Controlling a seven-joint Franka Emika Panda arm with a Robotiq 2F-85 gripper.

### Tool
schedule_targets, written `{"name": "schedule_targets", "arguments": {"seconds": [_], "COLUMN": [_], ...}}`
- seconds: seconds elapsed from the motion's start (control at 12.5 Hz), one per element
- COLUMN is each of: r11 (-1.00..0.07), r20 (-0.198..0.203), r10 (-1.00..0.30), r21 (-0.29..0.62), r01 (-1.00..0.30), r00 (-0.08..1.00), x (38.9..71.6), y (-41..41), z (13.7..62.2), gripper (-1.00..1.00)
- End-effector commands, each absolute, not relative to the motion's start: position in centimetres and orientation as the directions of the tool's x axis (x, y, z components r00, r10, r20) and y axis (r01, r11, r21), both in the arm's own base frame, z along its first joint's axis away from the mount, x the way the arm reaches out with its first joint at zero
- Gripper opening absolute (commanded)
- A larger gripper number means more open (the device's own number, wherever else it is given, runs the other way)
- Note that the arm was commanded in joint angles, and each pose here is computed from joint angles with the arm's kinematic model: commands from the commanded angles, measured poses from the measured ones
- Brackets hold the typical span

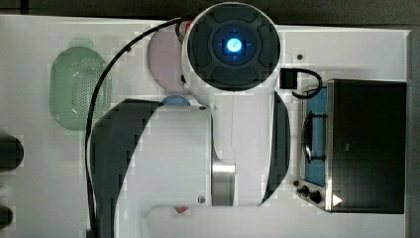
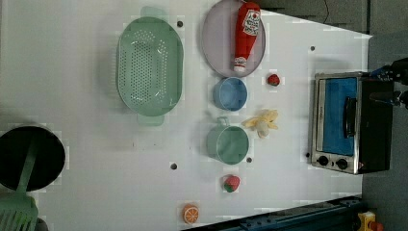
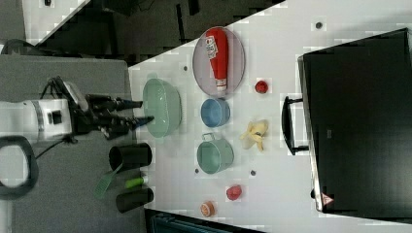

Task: Pick banana from table and place on oven.

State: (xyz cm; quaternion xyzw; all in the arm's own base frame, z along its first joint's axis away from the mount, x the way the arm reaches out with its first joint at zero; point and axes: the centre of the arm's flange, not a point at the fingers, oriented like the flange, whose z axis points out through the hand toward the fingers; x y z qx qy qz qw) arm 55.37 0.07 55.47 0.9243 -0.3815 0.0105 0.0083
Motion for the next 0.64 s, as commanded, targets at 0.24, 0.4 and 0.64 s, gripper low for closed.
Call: {"name": "schedule_targets", "arguments": {"seconds": [0.24, 0.4, 0.64], "r11": [-0.602, -0.603, -0.607], "r20": [0.001, -0.003, -0.035], "r10": [-0.799, -0.798, -0.795], "r21": [0.008, 0.014, 0.055], "r01": [-0.799, -0.798, -0.793], "r00": [0.602, 0.603, 0.606], "x": [39.2, 39.5, 41.6], "y": [-3.6, -3.5, -3.4], "z": [61.5, 60.9, 57.9], "gripper": [0.99, 1.00, 1.00]}}
